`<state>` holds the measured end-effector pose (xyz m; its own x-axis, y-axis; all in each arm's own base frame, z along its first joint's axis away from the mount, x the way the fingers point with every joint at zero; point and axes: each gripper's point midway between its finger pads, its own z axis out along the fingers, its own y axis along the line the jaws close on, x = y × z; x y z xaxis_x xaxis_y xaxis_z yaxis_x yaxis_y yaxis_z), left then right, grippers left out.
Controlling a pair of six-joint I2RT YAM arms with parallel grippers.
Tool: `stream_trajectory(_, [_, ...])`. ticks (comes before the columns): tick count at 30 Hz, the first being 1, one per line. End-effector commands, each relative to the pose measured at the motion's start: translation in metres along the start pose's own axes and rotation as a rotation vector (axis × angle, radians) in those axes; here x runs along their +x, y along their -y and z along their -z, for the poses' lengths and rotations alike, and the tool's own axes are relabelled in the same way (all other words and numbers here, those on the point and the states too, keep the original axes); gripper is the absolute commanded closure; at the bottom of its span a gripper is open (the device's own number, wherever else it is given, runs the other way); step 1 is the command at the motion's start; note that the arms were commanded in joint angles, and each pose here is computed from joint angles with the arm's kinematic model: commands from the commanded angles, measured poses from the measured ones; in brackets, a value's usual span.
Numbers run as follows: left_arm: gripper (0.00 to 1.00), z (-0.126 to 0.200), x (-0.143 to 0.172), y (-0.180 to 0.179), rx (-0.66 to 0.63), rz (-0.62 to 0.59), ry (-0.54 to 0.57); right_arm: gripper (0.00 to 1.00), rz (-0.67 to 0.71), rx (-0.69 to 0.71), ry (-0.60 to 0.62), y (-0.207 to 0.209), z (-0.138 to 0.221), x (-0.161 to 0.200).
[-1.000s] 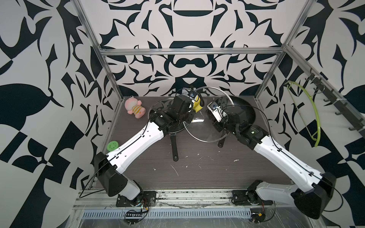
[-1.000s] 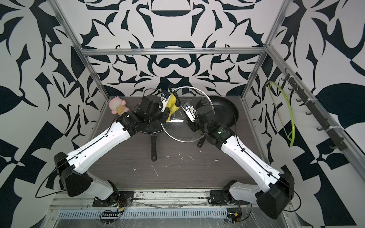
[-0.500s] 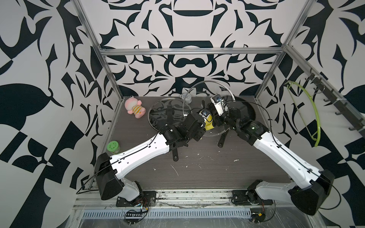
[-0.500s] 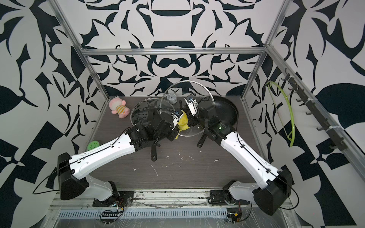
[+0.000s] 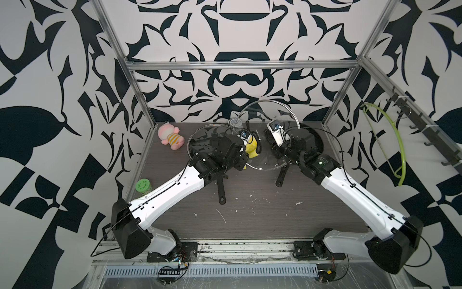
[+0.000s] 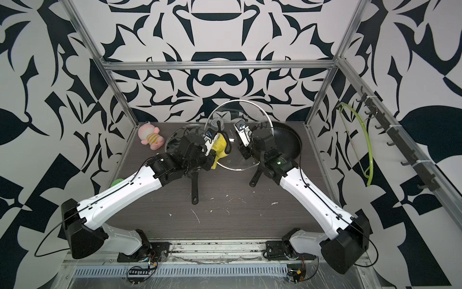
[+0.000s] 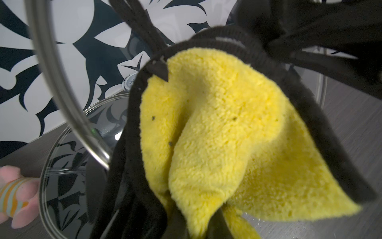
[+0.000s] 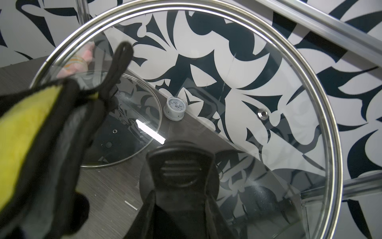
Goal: Wipe the pot lid with a cloth
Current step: Wipe the pot lid.
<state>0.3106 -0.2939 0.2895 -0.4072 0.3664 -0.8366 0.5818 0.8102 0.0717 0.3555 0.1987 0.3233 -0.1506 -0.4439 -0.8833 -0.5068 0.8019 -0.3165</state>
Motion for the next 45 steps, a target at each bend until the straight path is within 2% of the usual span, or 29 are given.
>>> stream_trajectory(1, [1.00,-0.003,-0.005,-0.021,-0.028,0.070,-0.008,1.00,0.118,0.007,0.435,0.010,0.066,-0.104])
stream_trajectory(9, [1.00,-0.019,-0.037,-0.024,0.015,0.058,0.031,1.00,0.312,-0.048,0.421,-0.011,0.071,-0.087])
stream_trajectory(15, [1.00,-0.031,-0.054,-0.023,0.029,-0.013,0.017,1.00,0.432,-0.074,0.402,-0.024,0.073,-0.081])
stream_trajectory(20, [1.00,-0.041,-0.061,-0.005,0.101,-0.124,-0.008,1.00,0.483,-0.098,0.396,-0.033,0.074,-0.079])
stream_trajectory(25, [1.00,-0.054,-0.056,0.030,0.165,-0.298,-0.043,1.00,0.536,-0.127,0.379,-0.044,0.071,-0.077])
stream_trajectory(31, [1.00,-0.064,-0.047,0.055,0.244,-0.393,-0.110,1.00,0.595,-0.183,0.371,-0.063,0.068,-0.073])
stream_trajectory(38, [1.00,-0.062,-0.055,0.042,0.167,-0.344,-0.079,1.00,0.569,-0.100,0.363,-0.050,0.065,-0.076])
stream_trajectory(45, [1.00,-0.047,-0.066,0.011,0.061,-0.225,-0.038,1.00,0.441,-0.003,0.373,-0.027,0.062,-0.083])
